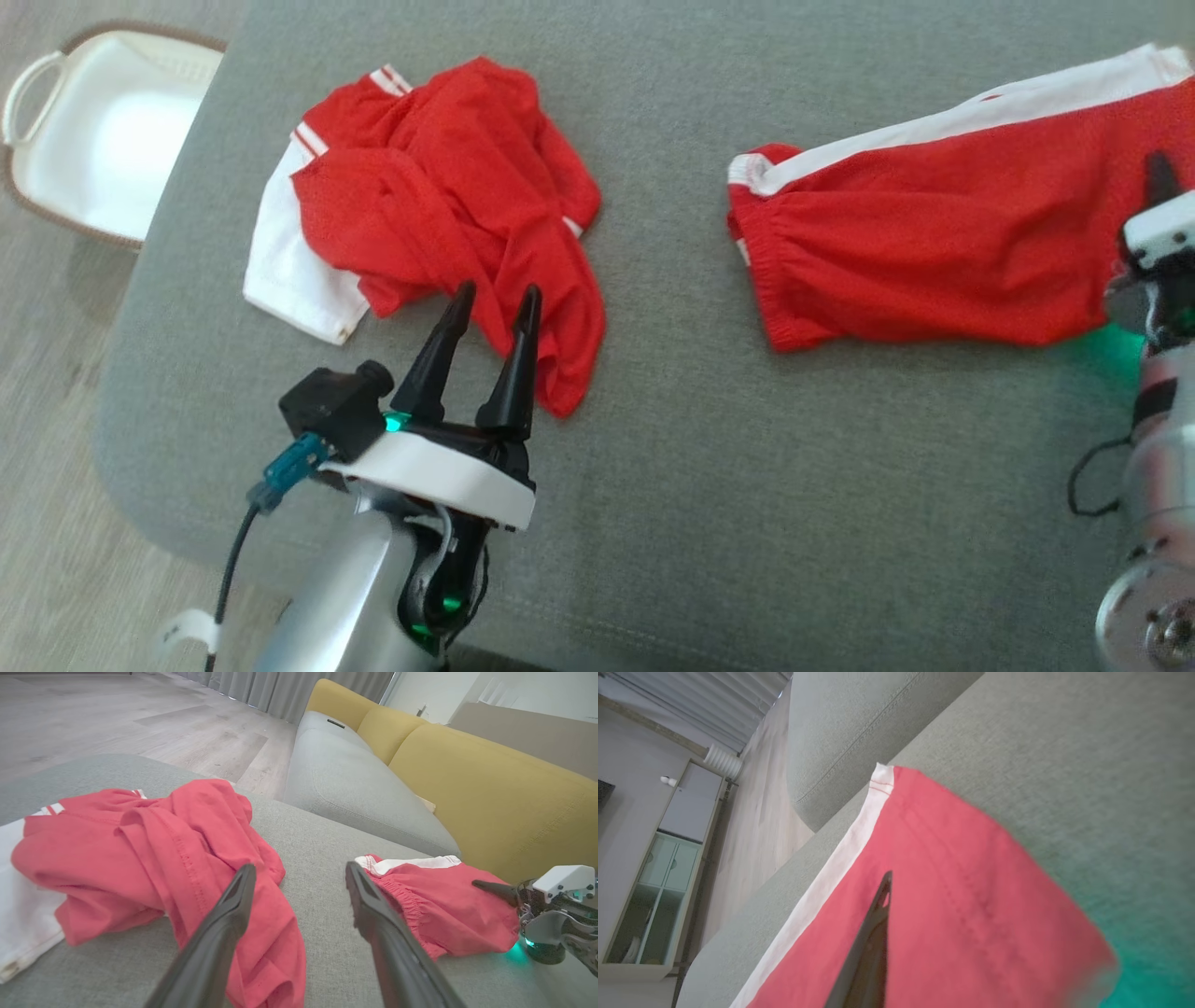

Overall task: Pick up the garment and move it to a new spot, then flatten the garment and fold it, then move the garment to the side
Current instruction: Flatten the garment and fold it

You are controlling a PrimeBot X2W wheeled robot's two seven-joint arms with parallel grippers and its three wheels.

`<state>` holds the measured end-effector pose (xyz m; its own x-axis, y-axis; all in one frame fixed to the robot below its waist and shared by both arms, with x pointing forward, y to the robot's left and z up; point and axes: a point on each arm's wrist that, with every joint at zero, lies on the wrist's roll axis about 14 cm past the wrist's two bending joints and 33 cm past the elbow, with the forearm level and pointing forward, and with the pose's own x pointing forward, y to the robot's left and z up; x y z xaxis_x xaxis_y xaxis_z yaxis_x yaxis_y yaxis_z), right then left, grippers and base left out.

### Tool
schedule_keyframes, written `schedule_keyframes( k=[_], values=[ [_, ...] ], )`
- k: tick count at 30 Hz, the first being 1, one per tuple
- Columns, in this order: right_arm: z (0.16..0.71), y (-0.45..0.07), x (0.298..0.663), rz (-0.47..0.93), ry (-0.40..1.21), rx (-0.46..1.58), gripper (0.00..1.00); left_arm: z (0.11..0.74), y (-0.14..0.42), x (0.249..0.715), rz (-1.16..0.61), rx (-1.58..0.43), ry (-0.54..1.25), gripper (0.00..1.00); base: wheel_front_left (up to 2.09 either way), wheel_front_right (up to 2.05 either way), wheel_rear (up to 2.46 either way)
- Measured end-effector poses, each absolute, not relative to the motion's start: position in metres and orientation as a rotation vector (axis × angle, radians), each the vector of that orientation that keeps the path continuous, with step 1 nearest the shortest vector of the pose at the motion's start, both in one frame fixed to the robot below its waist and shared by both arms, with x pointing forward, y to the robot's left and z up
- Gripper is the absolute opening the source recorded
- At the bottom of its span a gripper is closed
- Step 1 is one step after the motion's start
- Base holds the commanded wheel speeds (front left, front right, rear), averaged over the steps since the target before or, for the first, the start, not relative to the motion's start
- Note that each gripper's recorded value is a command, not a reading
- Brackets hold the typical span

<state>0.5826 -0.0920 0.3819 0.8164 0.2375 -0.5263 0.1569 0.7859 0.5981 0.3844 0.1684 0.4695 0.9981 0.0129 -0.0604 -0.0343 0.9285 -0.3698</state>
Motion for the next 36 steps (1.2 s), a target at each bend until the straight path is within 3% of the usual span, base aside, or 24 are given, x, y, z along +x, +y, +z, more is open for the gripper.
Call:
schedule_keyframes(
  k=[6, 21, 28, 36],
  values=[
    [0.383, -0.118, 0.562, -0.010, 0.585, 0.677, 0.00, 0.476, 0.159, 0.387, -0.010, -0.384, 0.039, 1.00, 0.00, 0.00, 0.00],
    [0.400, -0.254, 0.471, -0.329, 0.387, 0.672, 0.00, 0.491, 0.117, 0.384, -0.150, -0.397, 0.007, 1.00, 0.00, 0.00, 0.00],
    [0.423, -0.248, 0.477, -0.291, 0.319, 0.649, 0.00, 0.493, 0.110, 0.383, -0.176, -0.391, 0.005, 1.00, 0.00, 0.00, 0.00],
    [0.463, -0.191, 0.500, -0.098, 0.236, 0.636, 0.00, 0.496, 0.119, 0.373, -0.148, -0.384, -0.006, 1.00, 0.00, 0.00, 0.00]
  ],
)
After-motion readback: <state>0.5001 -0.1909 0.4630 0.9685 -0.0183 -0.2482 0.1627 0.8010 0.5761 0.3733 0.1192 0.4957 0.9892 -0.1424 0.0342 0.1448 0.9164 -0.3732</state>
